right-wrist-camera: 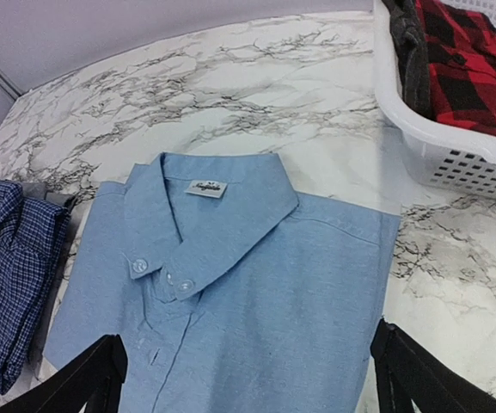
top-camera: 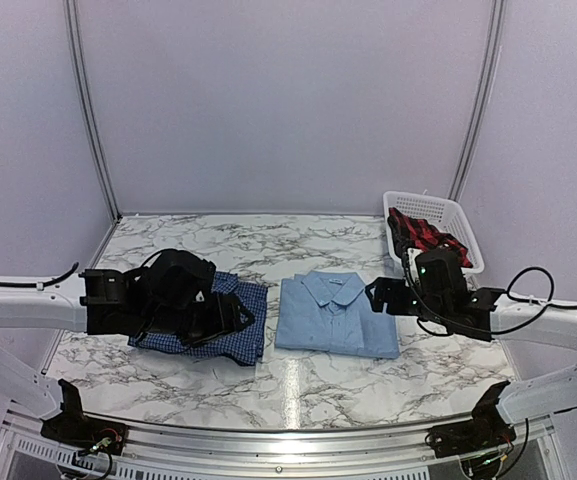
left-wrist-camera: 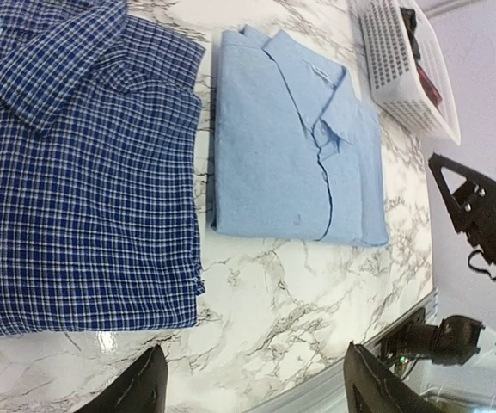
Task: Fold and stack the long sleeve shirts
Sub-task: Pick up the square-folded shirt from the center of the board.
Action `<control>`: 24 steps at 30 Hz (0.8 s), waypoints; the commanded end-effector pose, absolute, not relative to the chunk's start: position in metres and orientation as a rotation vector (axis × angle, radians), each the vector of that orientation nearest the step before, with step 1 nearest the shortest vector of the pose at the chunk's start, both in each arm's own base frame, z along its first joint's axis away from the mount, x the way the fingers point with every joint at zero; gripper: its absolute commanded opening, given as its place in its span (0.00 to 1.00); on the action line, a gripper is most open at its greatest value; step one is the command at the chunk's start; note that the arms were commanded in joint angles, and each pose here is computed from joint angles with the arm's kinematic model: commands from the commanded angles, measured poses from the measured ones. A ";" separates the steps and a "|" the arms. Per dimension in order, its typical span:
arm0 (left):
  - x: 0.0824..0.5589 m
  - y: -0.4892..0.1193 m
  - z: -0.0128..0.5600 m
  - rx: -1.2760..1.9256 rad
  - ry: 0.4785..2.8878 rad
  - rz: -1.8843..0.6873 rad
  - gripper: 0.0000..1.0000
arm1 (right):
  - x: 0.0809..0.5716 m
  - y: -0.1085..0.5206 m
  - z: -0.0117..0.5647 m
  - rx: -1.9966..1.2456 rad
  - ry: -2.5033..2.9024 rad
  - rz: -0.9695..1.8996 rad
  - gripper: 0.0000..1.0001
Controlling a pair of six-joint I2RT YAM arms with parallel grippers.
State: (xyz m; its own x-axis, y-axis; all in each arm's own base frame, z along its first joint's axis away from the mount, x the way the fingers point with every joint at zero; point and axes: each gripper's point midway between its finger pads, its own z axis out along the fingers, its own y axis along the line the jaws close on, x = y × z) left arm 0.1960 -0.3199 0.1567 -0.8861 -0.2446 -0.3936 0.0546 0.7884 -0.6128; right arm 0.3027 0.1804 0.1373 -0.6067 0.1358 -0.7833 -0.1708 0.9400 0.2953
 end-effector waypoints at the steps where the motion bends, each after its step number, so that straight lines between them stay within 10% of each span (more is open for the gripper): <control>1: 0.185 -0.328 0.170 0.096 2.529 -0.863 0.74 | 0.299 0.166 0.125 0.017 2.236 0.421 0.94; 24: 0.310 -0.409 0.067 0.475 2.702 -0.812 0.75 | 0.321 0.132 0.067 0.187 2.424 0.408 0.73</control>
State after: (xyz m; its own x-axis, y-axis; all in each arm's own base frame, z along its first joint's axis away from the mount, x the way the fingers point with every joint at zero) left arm 0.3109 -0.4015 0.0776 -0.9139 0.1810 -0.3634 0.3518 0.8000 -0.4861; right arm 0.3049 0.1326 0.0588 -0.7853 0.2167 -0.5799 0.0158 0.9434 0.3312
